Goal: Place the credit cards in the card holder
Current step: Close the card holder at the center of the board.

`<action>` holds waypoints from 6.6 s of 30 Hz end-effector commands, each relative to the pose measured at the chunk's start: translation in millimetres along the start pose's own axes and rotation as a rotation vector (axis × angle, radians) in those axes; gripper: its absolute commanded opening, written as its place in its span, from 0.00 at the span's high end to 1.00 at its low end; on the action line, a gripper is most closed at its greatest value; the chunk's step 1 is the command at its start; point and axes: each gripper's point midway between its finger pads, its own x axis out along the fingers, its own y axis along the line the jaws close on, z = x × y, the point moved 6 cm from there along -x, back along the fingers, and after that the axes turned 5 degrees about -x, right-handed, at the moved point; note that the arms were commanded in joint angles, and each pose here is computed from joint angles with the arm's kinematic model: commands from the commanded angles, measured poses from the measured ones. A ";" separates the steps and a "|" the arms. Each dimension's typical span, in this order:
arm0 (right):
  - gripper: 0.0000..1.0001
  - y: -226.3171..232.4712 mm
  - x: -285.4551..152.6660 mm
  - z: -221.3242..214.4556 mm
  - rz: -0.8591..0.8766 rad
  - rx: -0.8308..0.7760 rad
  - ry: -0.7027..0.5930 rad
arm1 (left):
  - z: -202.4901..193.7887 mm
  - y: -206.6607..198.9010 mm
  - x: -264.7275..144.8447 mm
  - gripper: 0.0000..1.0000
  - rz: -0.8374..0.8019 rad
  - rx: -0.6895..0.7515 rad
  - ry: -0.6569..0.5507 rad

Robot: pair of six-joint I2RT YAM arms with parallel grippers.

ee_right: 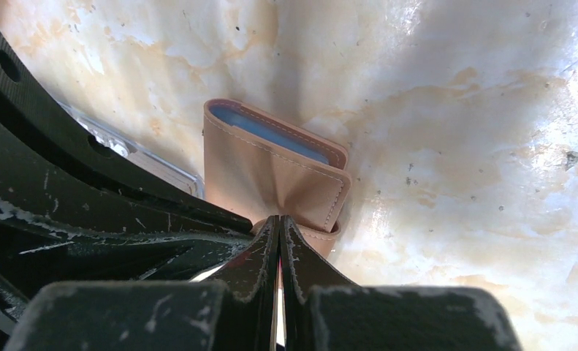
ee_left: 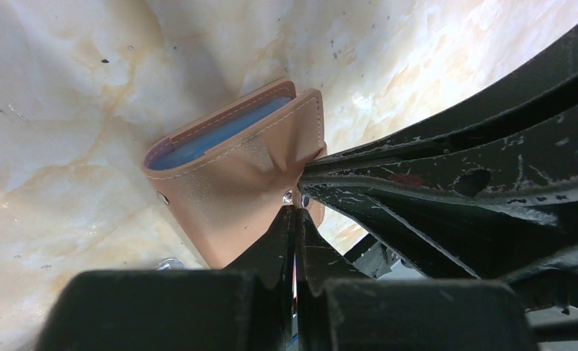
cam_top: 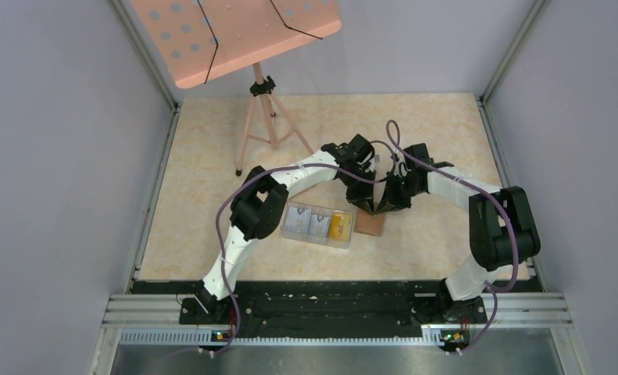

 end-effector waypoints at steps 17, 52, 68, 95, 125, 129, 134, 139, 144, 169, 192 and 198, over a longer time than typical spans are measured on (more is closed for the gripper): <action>1.00 5.7 0.4 -11.7 0.048 -0.038 0.004 | -8.3 -7.8 -11.1 1.00 -0.016 0.025 -0.005; 1.00 -14.5 30.9 -83.4 -0.287 -0.227 0.141 | -25.6 19.0 14.6 1.00 0.088 -0.011 0.011; 1.00 34.9 -31.6 -21.4 -0.044 -0.103 -0.147 | -16.5 -15.4 -14.2 1.00 -0.048 0.058 -0.074; 1.00 11.5 0.3 -32.0 -0.075 -0.088 -0.016 | -19.3 -6.0 -12.5 1.00 0.030 0.045 -0.058; 1.00 12.7 2.4 -29.2 -0.054 -0.069 -0.020 | -34.4 42.8 18.0 1.00 0.253 -0.015 0.026; 1.00 24.4 -15.0 -15.7 0.005 -0.064 -0.099 | -28.6 21.9 2.4 1.00 0.181 0.022 -0.014; 1.00 30.7 -27.6 -6.4 0.032 -0.062 -0.148 | -21.0 -5.0 -16.5 1.00 0.074 0.052 -0.071; 1.00 30.8 -27.8 -4.9 0.030 -0.058 -0.152 | -16.6 -20.2 -27.9 1.00 0.010 0.061 -0.099; 1.00 29.3 -24.5 -6.5 0.032 -0.057 -0.138 | -16.7 -24.9 -31.5 1.00 -0.010 0.066 -0.101; 1.00 9.1 2.1 -24.6 -0.007 -0.044 -0.040 | -30.3 -11.7 -9.4 1.00 0.035 0.029 -0.013; 1.00 -30.2 39.5 -62.9 -0.225 -0.078 0.115 | -34.3 37.6 27.1 1.00 0.198 -0.021 0.044; 1.00 -9.4 25.7 -45.4 -0.135 -0.120 0.030 | -16.6 13.7 -6.3 1.00 0.084 0.024 -0.085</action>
